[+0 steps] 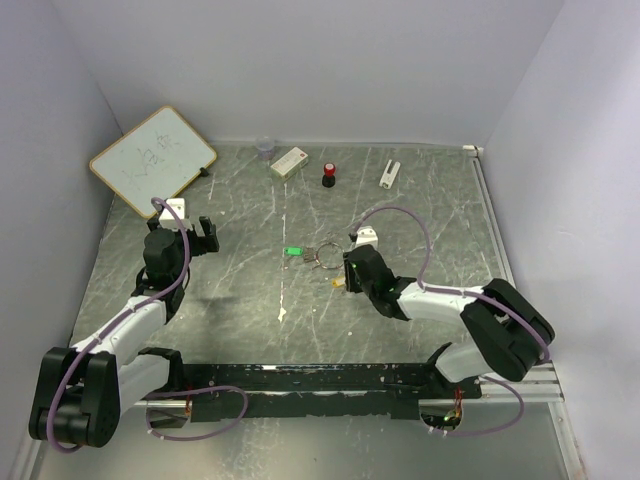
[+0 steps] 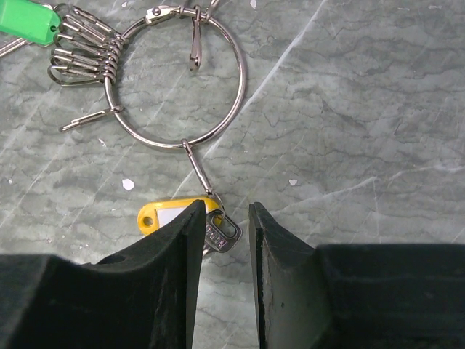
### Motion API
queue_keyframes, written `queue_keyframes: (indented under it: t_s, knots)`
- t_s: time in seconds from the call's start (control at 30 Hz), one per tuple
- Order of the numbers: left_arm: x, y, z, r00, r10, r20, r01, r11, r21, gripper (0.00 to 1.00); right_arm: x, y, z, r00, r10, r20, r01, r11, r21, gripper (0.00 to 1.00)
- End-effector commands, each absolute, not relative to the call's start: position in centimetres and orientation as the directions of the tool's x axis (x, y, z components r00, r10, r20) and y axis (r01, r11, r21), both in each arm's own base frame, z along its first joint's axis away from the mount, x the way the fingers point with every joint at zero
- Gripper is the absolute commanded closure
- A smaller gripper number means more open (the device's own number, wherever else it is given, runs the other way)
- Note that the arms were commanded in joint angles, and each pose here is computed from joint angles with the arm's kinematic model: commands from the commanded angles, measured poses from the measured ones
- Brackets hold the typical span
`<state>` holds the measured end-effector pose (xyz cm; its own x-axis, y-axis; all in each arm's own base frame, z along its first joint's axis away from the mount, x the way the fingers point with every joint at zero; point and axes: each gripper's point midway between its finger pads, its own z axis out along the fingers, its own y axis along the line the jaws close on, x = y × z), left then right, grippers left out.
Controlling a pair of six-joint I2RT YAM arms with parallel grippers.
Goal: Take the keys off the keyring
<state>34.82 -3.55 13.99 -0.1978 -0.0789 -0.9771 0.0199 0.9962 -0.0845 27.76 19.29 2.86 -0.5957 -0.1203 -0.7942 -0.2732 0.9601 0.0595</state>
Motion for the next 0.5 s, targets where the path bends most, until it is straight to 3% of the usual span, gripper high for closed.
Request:
queue_keyframes:
  t_s: [0.0,0.33,0.47]
  knots:
    - [35.3,-4.2,15.4,-0.151,-0.076,-0.986,0.053,0.995,-0.085,0.01,28.7,20.3,3.8,-0.563,-0.109,-0.819,-0.288,0.955,0.070,0.69]
    - [35.3,-4.1,15.4,-0.153,-0.077,-0.985,0.049,0.995,-0.085,0.01,28.4,20.6,3.2,-0.579,-0.117,-0.807,-0.301,0.950,0.079,0.75]
    - [35.3,-4.2,15.3,-0.155,-0.075,-0.985,0.052,0.995,-0.084,0.01,28.2,20.8,2.7,-0.587,-0.119,-0.801,-0.309,0.947,0.085,0.87]
